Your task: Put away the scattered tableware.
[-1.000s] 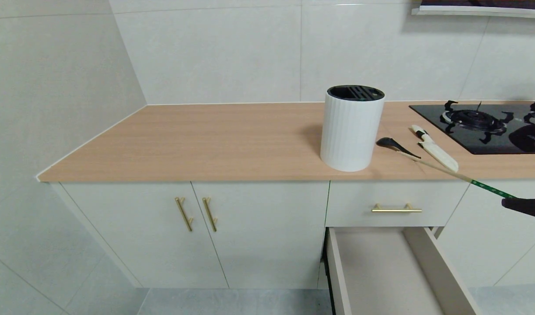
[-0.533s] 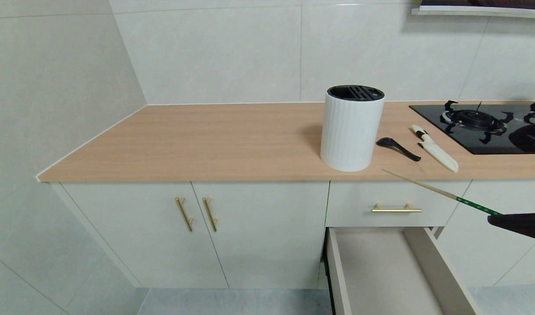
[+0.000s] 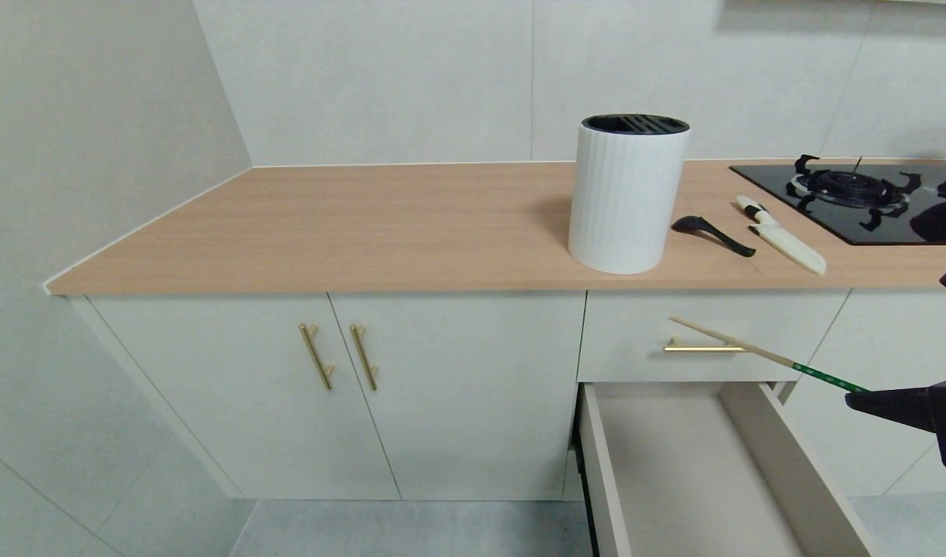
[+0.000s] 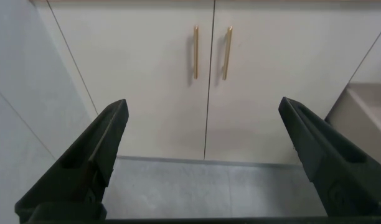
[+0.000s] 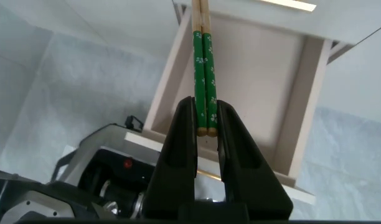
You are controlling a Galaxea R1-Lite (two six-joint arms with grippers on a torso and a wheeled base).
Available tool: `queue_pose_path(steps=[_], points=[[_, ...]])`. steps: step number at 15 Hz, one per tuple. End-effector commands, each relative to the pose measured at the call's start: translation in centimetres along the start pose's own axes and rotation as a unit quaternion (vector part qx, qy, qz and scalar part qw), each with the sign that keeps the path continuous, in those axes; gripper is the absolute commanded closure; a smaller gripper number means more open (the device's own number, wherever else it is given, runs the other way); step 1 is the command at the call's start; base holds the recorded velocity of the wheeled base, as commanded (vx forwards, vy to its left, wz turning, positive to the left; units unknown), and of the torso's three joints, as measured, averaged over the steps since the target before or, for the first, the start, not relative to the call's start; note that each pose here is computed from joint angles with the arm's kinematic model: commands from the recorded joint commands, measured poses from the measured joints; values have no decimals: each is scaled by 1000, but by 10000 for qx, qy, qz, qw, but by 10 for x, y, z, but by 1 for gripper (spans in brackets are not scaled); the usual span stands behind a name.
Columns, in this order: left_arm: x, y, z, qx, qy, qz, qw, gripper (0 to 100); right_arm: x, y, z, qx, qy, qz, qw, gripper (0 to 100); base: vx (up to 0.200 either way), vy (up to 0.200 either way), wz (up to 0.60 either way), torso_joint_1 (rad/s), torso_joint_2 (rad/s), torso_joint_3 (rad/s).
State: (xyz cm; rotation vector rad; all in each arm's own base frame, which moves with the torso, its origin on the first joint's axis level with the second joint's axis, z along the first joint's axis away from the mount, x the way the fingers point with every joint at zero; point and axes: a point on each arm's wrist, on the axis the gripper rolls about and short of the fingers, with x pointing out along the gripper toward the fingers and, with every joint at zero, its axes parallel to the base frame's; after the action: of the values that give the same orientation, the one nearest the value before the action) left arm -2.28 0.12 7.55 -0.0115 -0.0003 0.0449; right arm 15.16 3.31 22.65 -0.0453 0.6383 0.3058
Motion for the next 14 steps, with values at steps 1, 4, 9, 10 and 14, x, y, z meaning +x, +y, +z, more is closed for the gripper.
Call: queue_pose_path(steps=[1,4,9,10,14], points=[[0,0,0,-4,0,-2,10000,0,8,-1,0,13,148,-2,9999,100,0,0,0,-188,486,286],[0,0,0,-4,0,6,10000,0,12,-1,0,23,232,-8,9997,100,0,0,0,-180,478,289],[0,0,0,-4,0,6,10000,0,17,-2,-1,37,315,-12,9995,100,0,0,0,-157,464,297],[0,0,0,-4,0,-2,10000,0,17,-2,-1,37,315,-12,9995,100,0,0,0,-139,452,310],[0,0,0,-4,0,6,10000,0,18,-2,-1,34,338,-6,9994,100,0,0,0,-100,389,278]])
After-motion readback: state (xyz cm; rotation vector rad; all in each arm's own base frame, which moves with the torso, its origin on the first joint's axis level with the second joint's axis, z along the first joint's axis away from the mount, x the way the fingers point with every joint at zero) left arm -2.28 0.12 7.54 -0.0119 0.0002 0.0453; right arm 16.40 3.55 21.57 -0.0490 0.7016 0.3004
